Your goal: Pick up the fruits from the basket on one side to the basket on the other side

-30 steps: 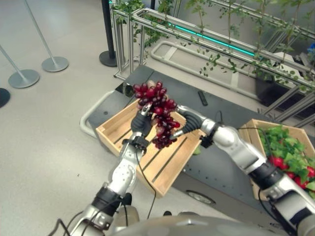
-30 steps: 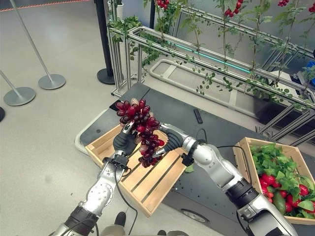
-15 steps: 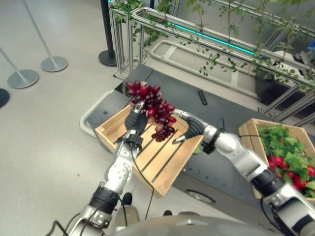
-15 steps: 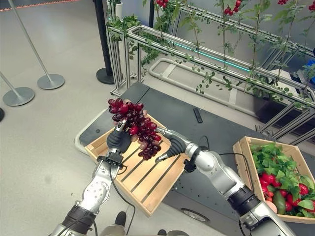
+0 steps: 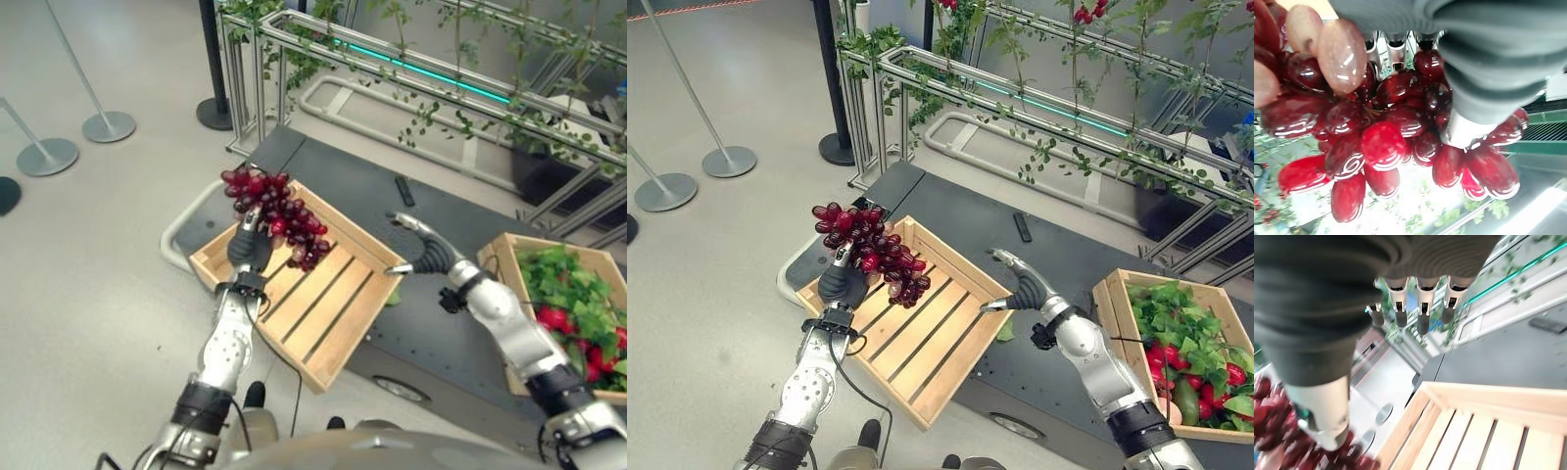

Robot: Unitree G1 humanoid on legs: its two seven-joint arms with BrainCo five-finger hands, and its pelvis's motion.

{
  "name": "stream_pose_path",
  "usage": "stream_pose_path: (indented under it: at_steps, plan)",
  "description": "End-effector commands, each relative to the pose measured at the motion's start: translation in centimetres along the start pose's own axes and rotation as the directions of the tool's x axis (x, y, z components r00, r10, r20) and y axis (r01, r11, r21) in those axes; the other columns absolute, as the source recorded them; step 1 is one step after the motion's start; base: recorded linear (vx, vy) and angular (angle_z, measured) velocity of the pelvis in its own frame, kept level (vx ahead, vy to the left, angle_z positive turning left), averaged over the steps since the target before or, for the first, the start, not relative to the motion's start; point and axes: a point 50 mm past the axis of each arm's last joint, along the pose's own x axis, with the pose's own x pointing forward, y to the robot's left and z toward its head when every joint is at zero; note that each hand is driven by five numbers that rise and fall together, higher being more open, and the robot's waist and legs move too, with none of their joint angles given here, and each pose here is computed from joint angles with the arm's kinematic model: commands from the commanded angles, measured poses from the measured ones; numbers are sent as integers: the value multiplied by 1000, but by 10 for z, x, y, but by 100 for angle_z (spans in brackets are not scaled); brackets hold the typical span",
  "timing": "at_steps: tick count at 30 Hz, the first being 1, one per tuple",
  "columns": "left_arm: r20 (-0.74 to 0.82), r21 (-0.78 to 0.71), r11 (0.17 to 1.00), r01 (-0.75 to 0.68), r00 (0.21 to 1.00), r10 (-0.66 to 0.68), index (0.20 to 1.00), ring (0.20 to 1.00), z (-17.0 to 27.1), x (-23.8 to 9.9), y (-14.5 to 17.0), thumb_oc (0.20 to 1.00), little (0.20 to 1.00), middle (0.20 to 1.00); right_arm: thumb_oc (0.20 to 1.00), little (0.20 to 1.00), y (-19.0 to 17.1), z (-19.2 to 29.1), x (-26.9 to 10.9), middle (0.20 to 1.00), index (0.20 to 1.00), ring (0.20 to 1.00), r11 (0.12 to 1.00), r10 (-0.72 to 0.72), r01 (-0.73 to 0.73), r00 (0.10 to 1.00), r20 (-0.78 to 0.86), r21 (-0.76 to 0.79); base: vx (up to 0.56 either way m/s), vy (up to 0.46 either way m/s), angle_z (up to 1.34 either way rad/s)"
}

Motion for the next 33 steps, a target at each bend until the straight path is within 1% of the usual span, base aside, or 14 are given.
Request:
stream_pose_path:
  at_steps: [1,8,16,24,30,33]
  plan:
    - [122,-19,981,193,974,-189,200,200,21,6,-33,200,200,200,1000,1000,-19,10,3,1000,1000,1000,993,-118,117,991,66,23,0,0,0]
    - [161,-11,983,182,971,-178,200,200,29,3,-29,200,200,200,1000,1000,-22,0,-3,1000,1000,1000,987,-156,155,988,22,45,-10,7,4]
    - [213,-2,990,144,967,-140,200,200,40,-1,-20,200,200,200,1000,1000,-24,1,-5,1000,1000,1000,981,-183,180,983,33,65,-9,4,3]
    - [263,9,994,109,959,-108,200,200,52,-5,-13,200,200,200,1000,1000,-25,-1,-4,1000,1000,1000,981,-188,186,982,31,46,-17,-9,7]
    - [277,51,988,145,949,-153,200,200,61,-4,-18,200,200,200,1000,1000,-31,6,3,1000,1000,1000,984,-177,176,982,61,23,-157,-90,24]
    - [264,24,980,200,944,-199,200,200,56,8,-30,200,200,200,1000,1000,-48,9,2,1000,1000,1000,973,-227,229,970,85,-18,-324,-32,102]
